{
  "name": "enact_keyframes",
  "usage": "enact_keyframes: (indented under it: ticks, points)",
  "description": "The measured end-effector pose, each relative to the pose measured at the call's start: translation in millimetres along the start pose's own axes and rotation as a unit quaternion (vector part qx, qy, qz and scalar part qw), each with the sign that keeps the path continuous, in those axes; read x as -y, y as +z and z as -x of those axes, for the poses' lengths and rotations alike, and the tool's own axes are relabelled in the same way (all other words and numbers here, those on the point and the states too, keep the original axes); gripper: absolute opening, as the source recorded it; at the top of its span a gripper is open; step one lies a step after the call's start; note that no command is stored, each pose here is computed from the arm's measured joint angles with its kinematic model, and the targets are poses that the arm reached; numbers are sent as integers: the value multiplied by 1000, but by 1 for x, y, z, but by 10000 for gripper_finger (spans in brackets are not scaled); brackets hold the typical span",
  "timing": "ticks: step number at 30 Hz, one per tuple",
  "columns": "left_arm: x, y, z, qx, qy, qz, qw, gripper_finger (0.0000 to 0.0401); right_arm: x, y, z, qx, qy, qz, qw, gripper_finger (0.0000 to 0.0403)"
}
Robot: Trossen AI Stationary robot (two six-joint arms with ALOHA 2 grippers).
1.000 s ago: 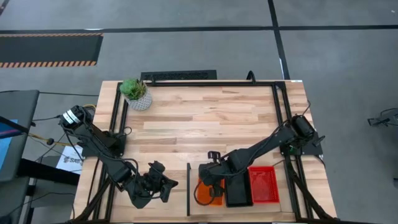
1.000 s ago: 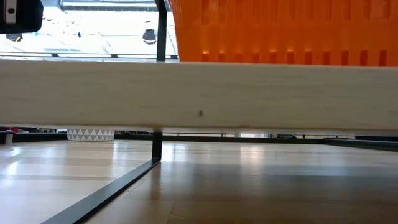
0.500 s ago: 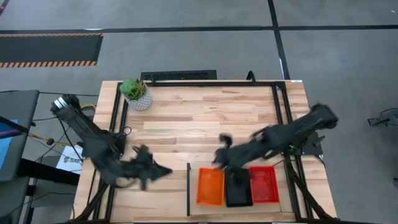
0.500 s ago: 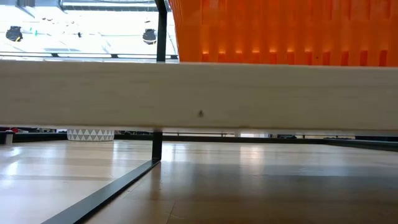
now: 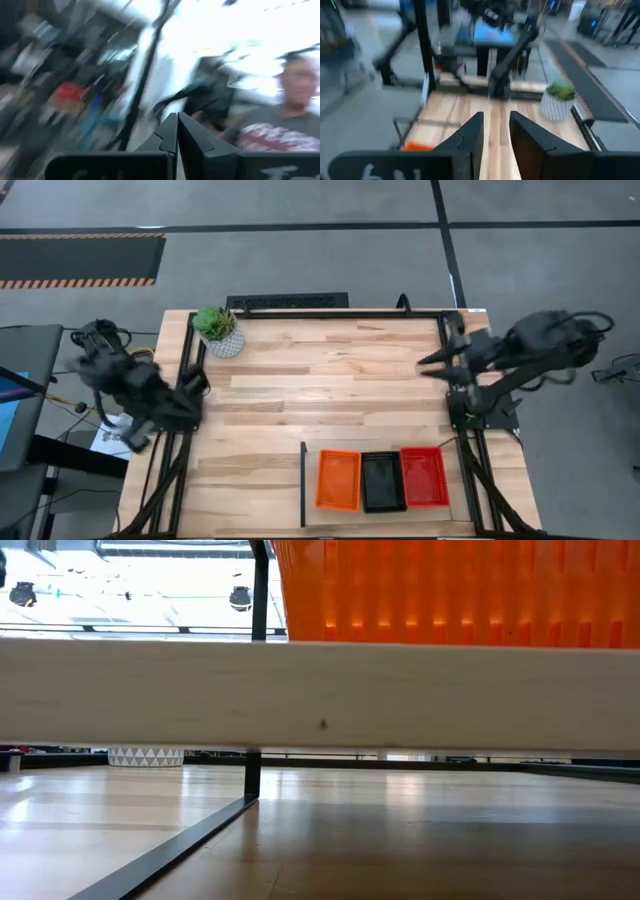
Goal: Stack baskets on shelf by color
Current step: Return to Home Position
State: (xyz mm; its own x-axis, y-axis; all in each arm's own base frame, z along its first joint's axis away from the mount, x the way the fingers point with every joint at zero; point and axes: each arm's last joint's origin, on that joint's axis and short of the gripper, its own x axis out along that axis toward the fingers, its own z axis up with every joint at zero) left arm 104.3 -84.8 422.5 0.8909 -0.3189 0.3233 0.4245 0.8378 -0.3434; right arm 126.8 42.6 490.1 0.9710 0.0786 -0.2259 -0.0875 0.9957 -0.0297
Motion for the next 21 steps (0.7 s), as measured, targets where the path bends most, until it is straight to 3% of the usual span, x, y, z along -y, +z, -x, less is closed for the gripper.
enact_keyframes:
  ticks: [2,4,10,14,21]
  points:
    - [-3,3,11,33,-61,-33,997,0,9,-10,17,29,-11,-29,999,118]
    - [-11,-4,25,47,-83,-49,994,0,15,-27,26,48,-24,-57,997,118]
    - [-45,-53,60,110,-53,-15,992,0,26,-86,53,128,-44,-140,981,118]
    - [-62,-87,84,171,-109,5,979,0,31,-122,65,185,-52,-161,968,118]
    - [-85,-140,103,192,-107,49,974,0,34,-186,71,221,-69,-195,953,118]
